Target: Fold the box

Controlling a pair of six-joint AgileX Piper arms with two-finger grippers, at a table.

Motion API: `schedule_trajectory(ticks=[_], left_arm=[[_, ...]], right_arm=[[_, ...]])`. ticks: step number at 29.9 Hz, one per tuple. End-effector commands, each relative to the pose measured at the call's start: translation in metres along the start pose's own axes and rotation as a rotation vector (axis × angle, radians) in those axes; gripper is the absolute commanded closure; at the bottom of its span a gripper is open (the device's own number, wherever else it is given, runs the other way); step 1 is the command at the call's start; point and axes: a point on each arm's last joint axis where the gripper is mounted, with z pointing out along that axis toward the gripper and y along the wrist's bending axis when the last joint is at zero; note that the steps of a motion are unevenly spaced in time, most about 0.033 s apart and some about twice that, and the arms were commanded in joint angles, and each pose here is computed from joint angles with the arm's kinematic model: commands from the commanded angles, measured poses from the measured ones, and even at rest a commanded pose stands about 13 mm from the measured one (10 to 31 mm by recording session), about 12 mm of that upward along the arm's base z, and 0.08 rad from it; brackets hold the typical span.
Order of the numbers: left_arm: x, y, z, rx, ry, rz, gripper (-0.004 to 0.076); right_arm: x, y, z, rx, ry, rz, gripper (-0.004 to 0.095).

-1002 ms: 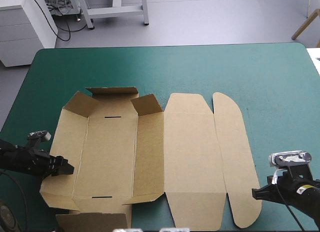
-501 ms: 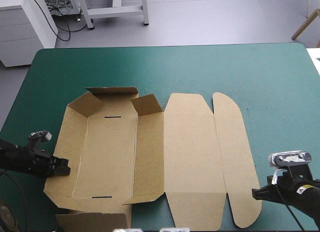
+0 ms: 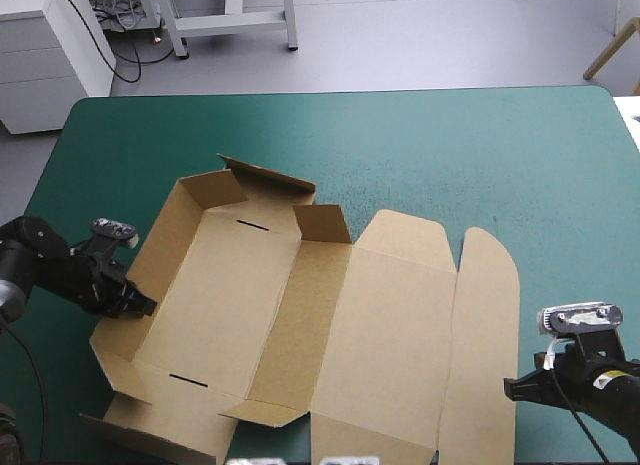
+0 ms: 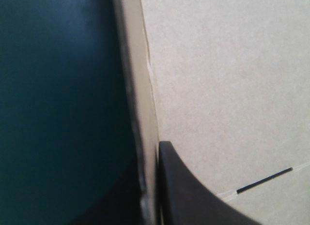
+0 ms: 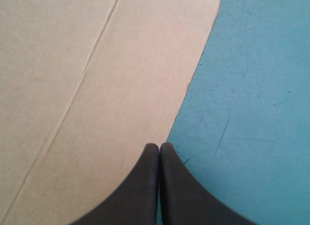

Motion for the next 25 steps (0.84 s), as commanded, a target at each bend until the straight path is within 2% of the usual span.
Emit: schedule_trajectory(ticks=[1,10,14,21,25], left_arm=[[-0.032,-0.023,-0.026,-0.131,-0.093,0.164,0.0734],[-0.1,-0.087,-0.048,-0.405,-0.207,0.569,0.0734],[-0.125,-0.118,-0.046,-0.527,-0.308,0.728,0.0734],[-0.146,-0.168,-0.041,-0.669,-0.484,0.985,0.0734],[-0.147,-0.194,-0.039,-0.695,-0.541,1.111,0.0734]], right_arm=[[-0.009,-0.001,-0.004,0.01,-0.056,-0.003,0.0927],[-0.008,-0.001,-0.004,0.013,-0.055,-0.005,0.0927],[-0.008,-0.001,-0.004,0.013,-0.055,-0.005,0.0927],[-0.008,-0.001,-0.004,0.012,-0.053,-0.005,0.0927],[-0.008,-0.001,-0.004,0.012,-0.053,-0.005,0.0927]])
